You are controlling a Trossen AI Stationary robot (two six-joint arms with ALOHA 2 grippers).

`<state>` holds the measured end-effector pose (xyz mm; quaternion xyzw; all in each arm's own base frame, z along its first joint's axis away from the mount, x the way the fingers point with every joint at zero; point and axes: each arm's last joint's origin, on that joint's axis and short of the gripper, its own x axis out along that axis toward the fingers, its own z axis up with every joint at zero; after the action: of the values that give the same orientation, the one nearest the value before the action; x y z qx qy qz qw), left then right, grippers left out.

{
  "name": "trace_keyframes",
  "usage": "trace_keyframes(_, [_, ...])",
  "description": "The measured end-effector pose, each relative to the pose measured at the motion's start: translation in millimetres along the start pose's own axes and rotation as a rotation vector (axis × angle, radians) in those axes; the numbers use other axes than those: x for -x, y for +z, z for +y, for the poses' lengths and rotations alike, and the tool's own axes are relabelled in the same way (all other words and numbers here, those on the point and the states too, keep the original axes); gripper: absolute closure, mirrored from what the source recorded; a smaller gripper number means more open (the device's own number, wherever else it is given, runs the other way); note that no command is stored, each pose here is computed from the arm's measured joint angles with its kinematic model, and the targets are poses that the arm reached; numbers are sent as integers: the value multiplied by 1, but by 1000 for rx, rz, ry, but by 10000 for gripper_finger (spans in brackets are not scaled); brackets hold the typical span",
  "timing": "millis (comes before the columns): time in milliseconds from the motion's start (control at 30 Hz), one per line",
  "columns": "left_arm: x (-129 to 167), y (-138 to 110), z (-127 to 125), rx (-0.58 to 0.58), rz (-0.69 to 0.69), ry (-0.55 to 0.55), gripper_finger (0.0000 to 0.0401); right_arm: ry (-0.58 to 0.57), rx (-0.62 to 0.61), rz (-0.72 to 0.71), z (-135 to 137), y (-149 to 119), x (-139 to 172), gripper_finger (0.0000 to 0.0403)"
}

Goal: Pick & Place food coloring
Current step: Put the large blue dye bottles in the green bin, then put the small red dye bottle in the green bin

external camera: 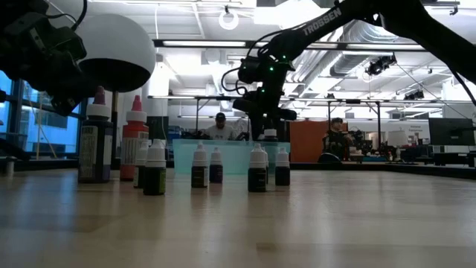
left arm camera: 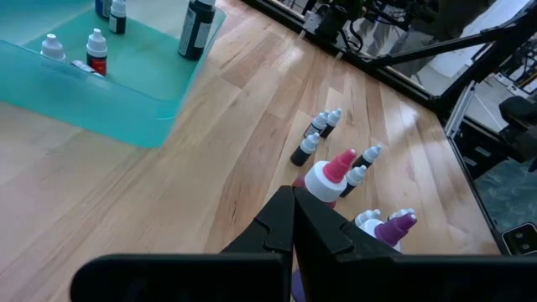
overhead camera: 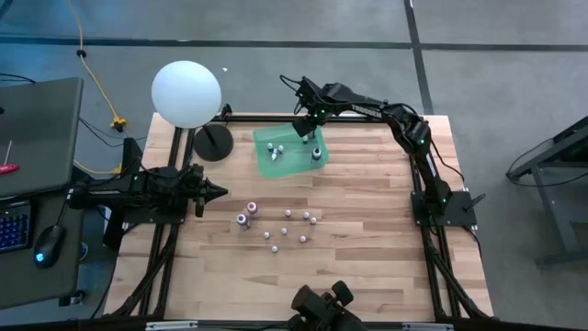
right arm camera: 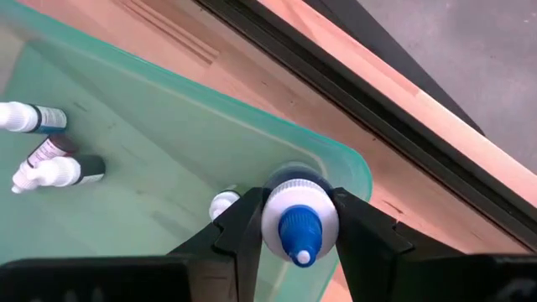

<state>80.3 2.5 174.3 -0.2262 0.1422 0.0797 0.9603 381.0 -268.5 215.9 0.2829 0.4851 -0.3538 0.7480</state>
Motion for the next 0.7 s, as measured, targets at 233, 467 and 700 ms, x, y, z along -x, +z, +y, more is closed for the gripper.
trace_keyframes(233, [0, 0, 0, 0, -1, 0, 401, 5, 0, 1, -1, 1, 0, 234])
trace_keyframes(467, [0, 0, 0, 0, -1, 0, 401, 9, 16, -13, -1, 2, 2, 207])
trace_keyframes(700, [0, 0, 0, 0, -1, 0, 401, 46, 31, -31, 0, 7, 13, 196])
